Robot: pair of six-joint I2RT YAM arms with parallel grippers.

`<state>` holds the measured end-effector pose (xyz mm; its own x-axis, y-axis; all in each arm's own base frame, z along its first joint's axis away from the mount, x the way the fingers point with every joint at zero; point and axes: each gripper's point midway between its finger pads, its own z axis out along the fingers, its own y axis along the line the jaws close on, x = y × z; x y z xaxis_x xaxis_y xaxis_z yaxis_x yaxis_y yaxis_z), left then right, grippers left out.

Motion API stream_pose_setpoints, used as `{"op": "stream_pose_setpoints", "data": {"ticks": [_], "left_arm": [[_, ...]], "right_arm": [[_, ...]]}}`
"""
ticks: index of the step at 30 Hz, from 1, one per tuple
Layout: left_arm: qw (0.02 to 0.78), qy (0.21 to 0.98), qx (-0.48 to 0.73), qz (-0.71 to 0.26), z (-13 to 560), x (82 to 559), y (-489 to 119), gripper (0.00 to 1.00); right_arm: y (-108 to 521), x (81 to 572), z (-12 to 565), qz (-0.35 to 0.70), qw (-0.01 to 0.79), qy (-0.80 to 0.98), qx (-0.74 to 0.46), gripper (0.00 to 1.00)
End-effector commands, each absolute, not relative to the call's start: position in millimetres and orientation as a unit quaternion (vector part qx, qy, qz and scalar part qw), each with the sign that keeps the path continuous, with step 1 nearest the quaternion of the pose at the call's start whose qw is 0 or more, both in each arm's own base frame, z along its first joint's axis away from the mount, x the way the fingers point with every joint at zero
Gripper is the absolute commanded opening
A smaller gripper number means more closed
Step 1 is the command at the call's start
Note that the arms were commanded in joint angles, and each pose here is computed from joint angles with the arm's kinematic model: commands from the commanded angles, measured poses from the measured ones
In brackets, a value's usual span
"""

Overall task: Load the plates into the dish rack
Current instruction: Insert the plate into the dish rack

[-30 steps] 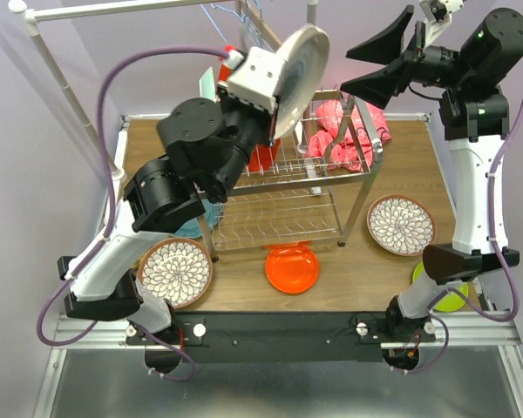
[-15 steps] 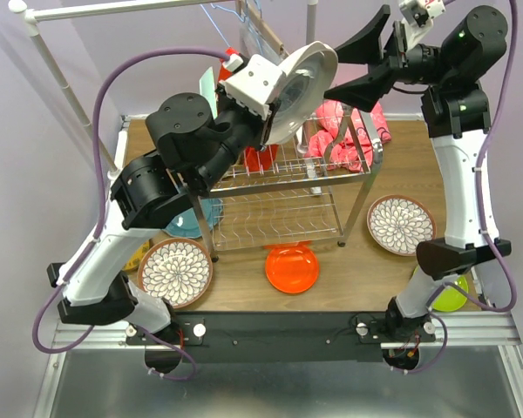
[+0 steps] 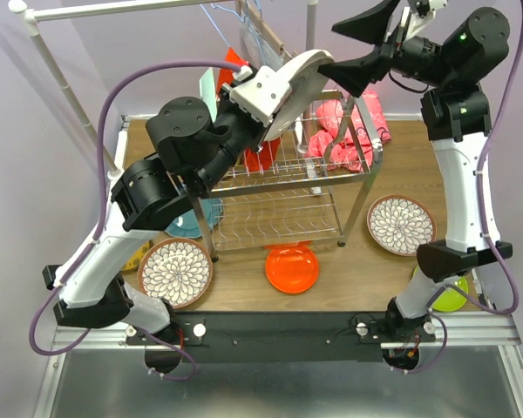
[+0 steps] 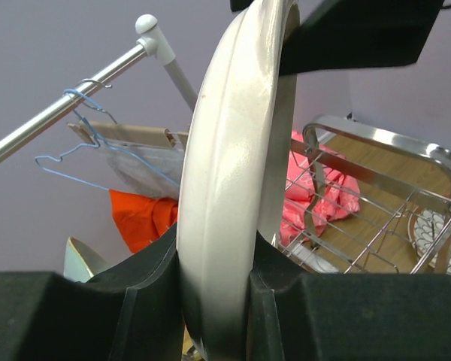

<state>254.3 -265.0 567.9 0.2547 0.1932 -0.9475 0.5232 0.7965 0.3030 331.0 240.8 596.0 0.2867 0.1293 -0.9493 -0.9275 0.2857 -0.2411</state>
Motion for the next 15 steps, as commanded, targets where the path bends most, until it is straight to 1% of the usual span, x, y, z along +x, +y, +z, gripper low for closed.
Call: {"op": "stream_pose_setpoints", "data": {"ticks": [1, 5, 7, 9, 15], "left_arm": [[0.809, 0.522, 0.246, -0.108, 632, 242, -230, 0.0], [0.819, 0.511, 0.246, -0.088, 638, 246, -230, 0.0], [0.821, 0.508, 0.248, -0.081, 637, 248, -232, 0.0], [0.827, 0.5, 0.244, -0.073, 641, 248, -230, 0.0], [0.833, 0.496, 0.241, -0.048, 643, 253, -227, 0.0]], "right_arm": [[214, 335, 640, 0.328, 0.75, 0.449, -0.359, 1.0], [207, 322, 648, 0.347, 0.75, 0.463, -0.321, 1.0], [207, 308, 649, 0.383, 0.733, 0.474, -0.303, 1.0], [211, 303, 639, 0.422, 0.703, 0.496, -0.286, 0.99], [211, 283, 638, 0.462, 0.676, 0.509, -0.266, 0.99]]}}
